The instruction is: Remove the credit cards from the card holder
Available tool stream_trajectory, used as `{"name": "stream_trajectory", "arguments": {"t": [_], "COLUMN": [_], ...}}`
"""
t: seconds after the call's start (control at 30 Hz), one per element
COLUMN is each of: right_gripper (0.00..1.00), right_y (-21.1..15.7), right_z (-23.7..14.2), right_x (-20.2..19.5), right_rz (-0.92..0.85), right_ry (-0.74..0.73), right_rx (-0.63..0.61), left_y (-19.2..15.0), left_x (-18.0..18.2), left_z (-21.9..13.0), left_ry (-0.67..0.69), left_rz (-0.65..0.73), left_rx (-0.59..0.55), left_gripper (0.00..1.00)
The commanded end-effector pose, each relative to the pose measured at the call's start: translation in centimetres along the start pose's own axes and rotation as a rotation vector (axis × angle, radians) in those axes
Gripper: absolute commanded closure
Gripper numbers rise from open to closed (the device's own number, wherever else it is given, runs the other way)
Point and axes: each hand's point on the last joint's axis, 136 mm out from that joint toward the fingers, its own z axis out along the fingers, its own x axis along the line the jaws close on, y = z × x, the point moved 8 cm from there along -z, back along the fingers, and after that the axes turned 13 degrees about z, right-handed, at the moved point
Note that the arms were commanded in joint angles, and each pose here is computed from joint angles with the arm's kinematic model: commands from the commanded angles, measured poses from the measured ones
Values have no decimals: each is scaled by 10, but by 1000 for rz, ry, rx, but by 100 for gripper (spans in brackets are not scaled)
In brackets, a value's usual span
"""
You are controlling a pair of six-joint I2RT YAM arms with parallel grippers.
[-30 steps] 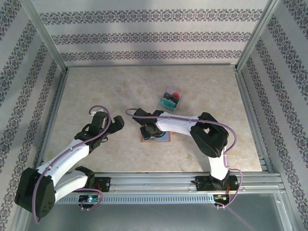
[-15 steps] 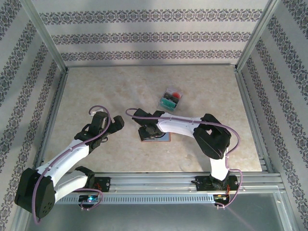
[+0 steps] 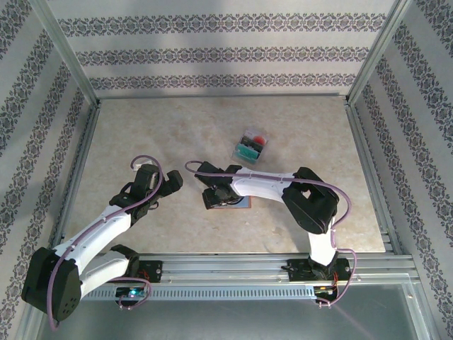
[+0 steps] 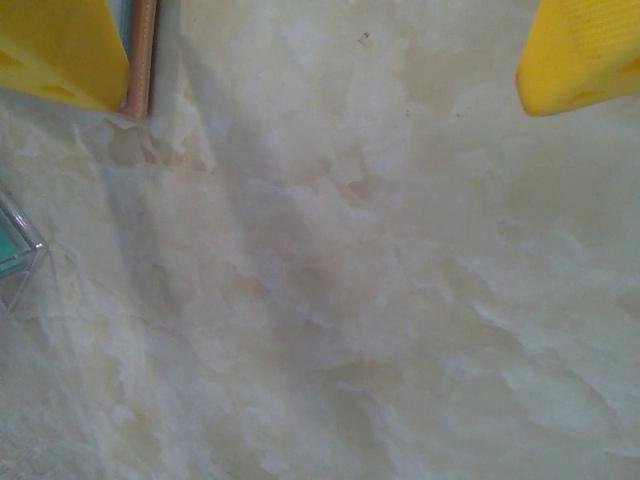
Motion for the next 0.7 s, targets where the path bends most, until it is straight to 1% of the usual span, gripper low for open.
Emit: {"name": "stream_trajectory", "arguments": {"t": [0.0,0.13,0.3,0.47,0.57,0.67], "right_gripper": [35,37,43,57,64,66], "right_y": [-5,-7,-8,-5,-2,3], "right_z": [13,18,20,11,4,-5], "right_x": [-8,-11,-13,-13,-12,-11], "right_rz": [26,24,25,17,12,9], "right_ry": [-27,-40,-57,-51,-42,-37], "right_rx": [30,42,44,20,-3,-31], "left_y": [1,0,1,2,2,3], "left_x": [4,4,4,5,5,4], "left_z": [-1,-1,-2,-4,-5,-6], "left_ry": [7,8,8,10,11,9], "left_rz": [-18,-20,-21,-19,-19,-16], "left_rx": [0,2,1,-5,-9,-10], "left_gripper": [1,1,1,1,1,1]}}
